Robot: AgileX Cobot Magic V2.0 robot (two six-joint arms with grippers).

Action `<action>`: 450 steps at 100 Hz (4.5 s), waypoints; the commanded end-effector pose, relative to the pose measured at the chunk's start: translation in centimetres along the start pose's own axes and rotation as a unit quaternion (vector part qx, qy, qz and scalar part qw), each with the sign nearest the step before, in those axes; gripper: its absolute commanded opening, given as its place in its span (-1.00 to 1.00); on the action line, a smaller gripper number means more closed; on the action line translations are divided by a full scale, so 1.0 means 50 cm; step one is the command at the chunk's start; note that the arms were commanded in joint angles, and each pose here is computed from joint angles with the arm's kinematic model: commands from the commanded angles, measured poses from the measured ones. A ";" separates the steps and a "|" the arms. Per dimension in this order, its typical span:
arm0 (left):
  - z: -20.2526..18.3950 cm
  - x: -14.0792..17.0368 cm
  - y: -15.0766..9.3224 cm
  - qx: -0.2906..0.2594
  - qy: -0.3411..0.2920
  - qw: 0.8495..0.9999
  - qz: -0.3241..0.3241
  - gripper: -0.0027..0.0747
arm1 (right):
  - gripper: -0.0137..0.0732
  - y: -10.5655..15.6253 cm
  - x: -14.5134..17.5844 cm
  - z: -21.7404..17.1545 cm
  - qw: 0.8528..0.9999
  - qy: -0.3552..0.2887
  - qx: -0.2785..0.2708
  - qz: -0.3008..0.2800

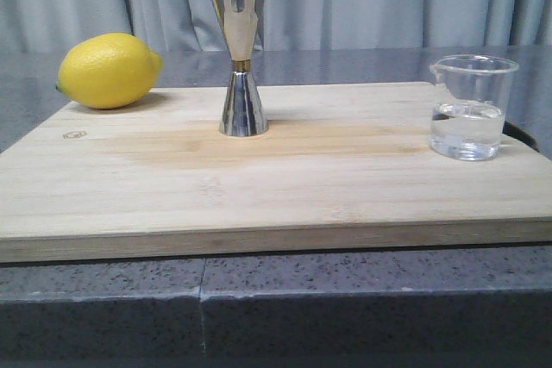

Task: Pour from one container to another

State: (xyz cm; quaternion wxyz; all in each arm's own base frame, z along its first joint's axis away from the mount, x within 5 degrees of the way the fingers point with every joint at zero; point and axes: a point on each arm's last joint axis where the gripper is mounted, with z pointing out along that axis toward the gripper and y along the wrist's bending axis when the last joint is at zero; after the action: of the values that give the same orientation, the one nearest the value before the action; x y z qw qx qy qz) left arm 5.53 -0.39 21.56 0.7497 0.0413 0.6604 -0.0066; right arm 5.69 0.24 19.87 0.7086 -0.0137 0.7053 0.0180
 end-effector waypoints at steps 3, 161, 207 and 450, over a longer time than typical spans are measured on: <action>-0.006 -0.021 0.004 -0.010 -0.068 0.997 -0.041 -0.98 | -0.85 0.001 -0.020 -0.005 0.997 -0.071 -0.002 -0.003; 0.032 -0.233 0.007 0.014 0.000 0.998 -0.055 -0.97 | -0.81 -0.010 -0.249 -0.020 0.998 -0.018 0.033 -0.057; 0.032 -0.233 0.008 0.011 0.001 0.999 -0.045 0.40 | 0.42 -0.012 -0.247 -0.020 0.997 -0.012 0.038 -0.070; 0.422 -0.069 -0.267 0.554 0.121 0.821 -0.074 0.62 | 0.64 -0.018 -0.278 0.050 0.985 0.159 0.048 -0.050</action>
State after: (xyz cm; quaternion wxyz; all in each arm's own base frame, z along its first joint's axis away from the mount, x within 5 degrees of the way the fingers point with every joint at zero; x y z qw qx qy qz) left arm 24.58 -14.51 24.68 0.4752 0.4143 0.6743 -0.3846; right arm 7.77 -0.63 32.20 0.5481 -0.0140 0.8349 -0.0490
